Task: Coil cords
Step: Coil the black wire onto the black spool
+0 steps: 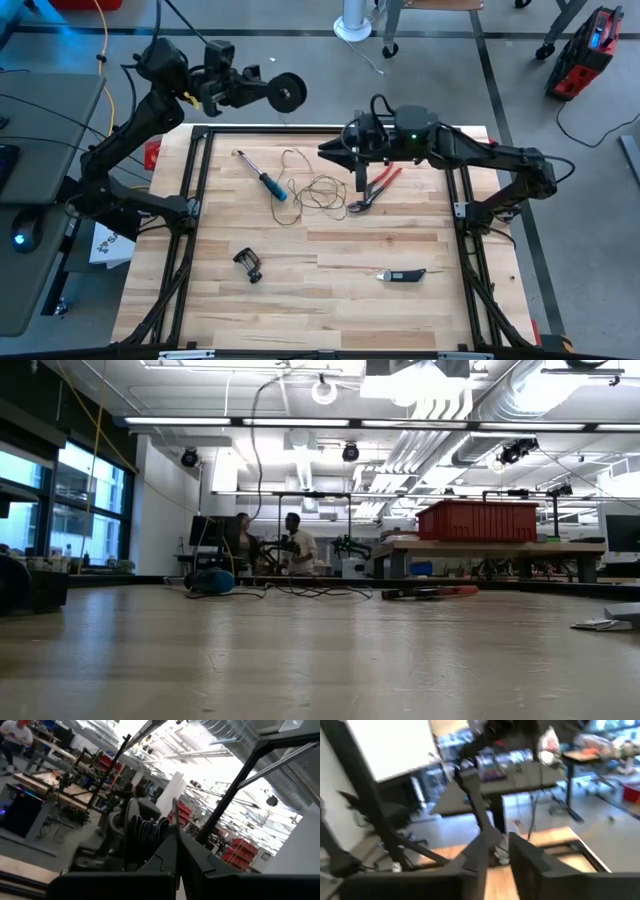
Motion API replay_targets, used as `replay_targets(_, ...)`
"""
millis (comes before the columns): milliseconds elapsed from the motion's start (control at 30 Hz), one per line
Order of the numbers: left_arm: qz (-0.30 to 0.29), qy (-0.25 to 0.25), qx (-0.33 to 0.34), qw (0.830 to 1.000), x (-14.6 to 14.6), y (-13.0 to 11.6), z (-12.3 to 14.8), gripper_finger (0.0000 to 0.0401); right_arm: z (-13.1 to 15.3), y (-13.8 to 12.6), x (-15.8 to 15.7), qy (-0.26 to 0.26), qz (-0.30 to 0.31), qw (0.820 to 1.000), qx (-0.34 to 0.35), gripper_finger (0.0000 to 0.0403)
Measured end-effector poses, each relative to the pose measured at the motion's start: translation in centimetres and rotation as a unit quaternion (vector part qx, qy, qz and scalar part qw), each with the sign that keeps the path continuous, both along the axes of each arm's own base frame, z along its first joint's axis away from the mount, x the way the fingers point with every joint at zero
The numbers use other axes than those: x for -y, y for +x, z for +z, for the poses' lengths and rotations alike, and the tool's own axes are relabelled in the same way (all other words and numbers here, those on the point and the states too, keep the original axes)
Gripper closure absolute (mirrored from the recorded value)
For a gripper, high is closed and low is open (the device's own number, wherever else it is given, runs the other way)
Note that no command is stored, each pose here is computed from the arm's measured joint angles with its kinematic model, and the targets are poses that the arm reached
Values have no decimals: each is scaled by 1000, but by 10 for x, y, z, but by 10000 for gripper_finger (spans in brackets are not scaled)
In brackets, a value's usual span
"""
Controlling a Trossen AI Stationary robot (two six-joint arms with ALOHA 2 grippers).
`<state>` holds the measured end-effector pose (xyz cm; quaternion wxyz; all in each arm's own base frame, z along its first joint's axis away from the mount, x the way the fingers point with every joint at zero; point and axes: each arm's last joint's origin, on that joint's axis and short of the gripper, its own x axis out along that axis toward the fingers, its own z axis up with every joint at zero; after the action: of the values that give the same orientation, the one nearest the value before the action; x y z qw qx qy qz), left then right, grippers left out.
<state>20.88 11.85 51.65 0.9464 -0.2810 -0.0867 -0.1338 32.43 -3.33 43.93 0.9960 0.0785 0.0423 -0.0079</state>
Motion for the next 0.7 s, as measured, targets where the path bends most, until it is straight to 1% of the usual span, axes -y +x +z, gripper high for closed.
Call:
replay_targets(67, -3, 3, 2, 1000, 2, 0, 1, 401, -5, 3, 2, -8, -25, 1000, -17, 295)
replay_targets(133, -4, 9, 10, 1000, 4, 0, 2, 401, -11, 8, 4, -9, -34, 999, -29, 271)
replay_targets(233, -2, 17, 23, 1000, 5, 0, 5, 401, -21, 18, 5, -10, -36, 998, -41, 249)
replay_targets(367, 3, 20, 26, 999, 5, 0, 5, 401, -38, 37, 9, -41, -75, 995, -59, 241)
replay_targets(533, 15, 16, 30, 999, 5, 0, 5, 401, -49, 58, 15, -61, -84, 994, -29, 240)
replay_targets(600, 19, 15, 30, 999, 4, 0, 5, 401, -53, 65, 16, -77, -88, 993, -21, 240)
replay_targets(700, 20, 15, 30, 999, 4, 0, 5, 401, -56, 69, 16, -94, -87, 992, -14, 240)
